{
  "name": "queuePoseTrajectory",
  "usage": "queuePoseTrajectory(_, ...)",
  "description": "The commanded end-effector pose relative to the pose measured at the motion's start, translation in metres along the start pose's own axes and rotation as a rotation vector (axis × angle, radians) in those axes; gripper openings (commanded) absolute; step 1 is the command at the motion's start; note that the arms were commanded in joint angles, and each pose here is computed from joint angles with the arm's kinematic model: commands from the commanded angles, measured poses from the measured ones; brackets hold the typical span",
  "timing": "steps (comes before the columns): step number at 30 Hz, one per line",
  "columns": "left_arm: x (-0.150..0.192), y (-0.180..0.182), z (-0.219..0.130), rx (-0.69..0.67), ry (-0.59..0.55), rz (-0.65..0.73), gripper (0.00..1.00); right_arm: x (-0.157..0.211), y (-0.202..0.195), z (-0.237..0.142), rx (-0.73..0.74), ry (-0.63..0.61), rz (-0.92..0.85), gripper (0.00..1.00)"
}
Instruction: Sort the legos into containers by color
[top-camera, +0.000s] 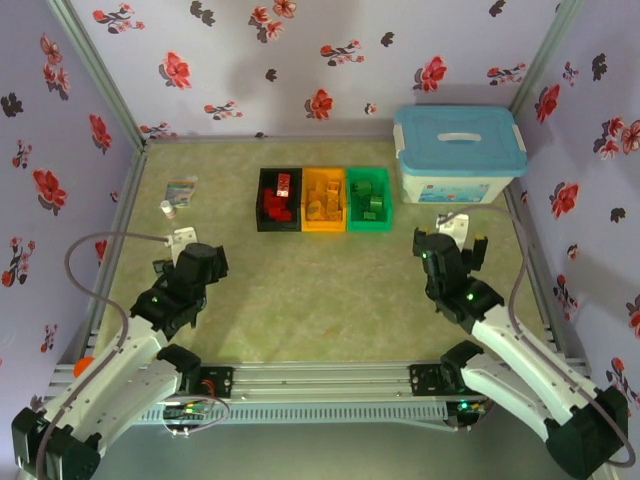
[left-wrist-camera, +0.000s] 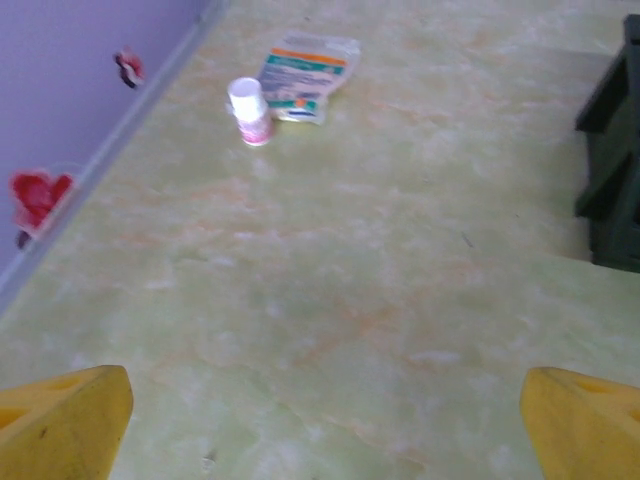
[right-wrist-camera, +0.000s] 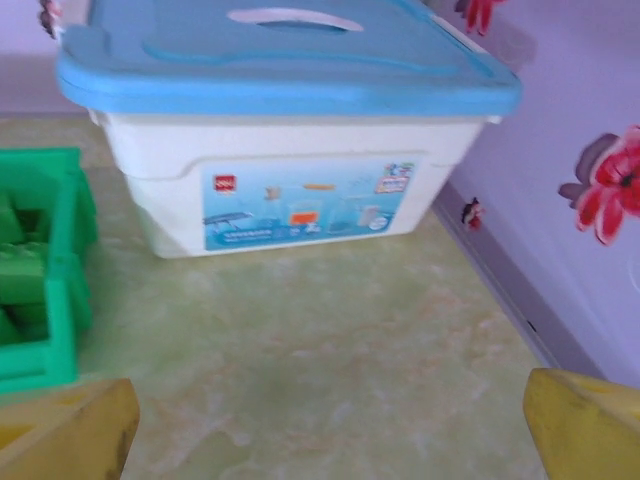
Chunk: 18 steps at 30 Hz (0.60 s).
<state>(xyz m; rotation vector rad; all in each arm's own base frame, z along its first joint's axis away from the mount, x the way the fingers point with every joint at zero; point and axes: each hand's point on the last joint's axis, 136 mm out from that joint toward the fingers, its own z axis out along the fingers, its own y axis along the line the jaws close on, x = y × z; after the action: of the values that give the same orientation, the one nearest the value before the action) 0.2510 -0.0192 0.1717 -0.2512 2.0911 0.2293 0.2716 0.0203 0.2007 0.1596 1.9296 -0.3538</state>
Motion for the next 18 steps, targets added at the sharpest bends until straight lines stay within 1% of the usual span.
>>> queuePoseTrajectory(1, -0.013, 0.018, -0.002, -0.106, -0.079, 0.038, 1.0, 0.0, -0.018, -0.003, 0.073, -0.08, 0.037, 0.99)
queuePoseTrajectory(7, -0.001, 0.029, 0.005, -0.177, -0.09, 0.077, 1.0, 0.017, -0.025, -0.003, 0.093, -0.059, 0.027, 0.99)
queuePoseTrajectory(11, -0.003, 0.033, 0.004, -0.205, -0.106, 0.068, 1.0, 0.027, -0.024, 0.0, 0.098, -0.04, 0.039, 0.99)
queuePoseTrajectory(14, -0.006, 0.04, 0.0, -0.233, -0.136, 0.055, 0.99, 0.028, -0.024, -0.002, 0.079, -0.032, 0.037, 0.99)
queuePoseTrajectory(18, -0.01, 0.052, -0.007, -0.267, -0.198, 0.021, 0.99, 0.033, -0.028, -0.005, 0.076, -0.063, 0.015, 0.99)
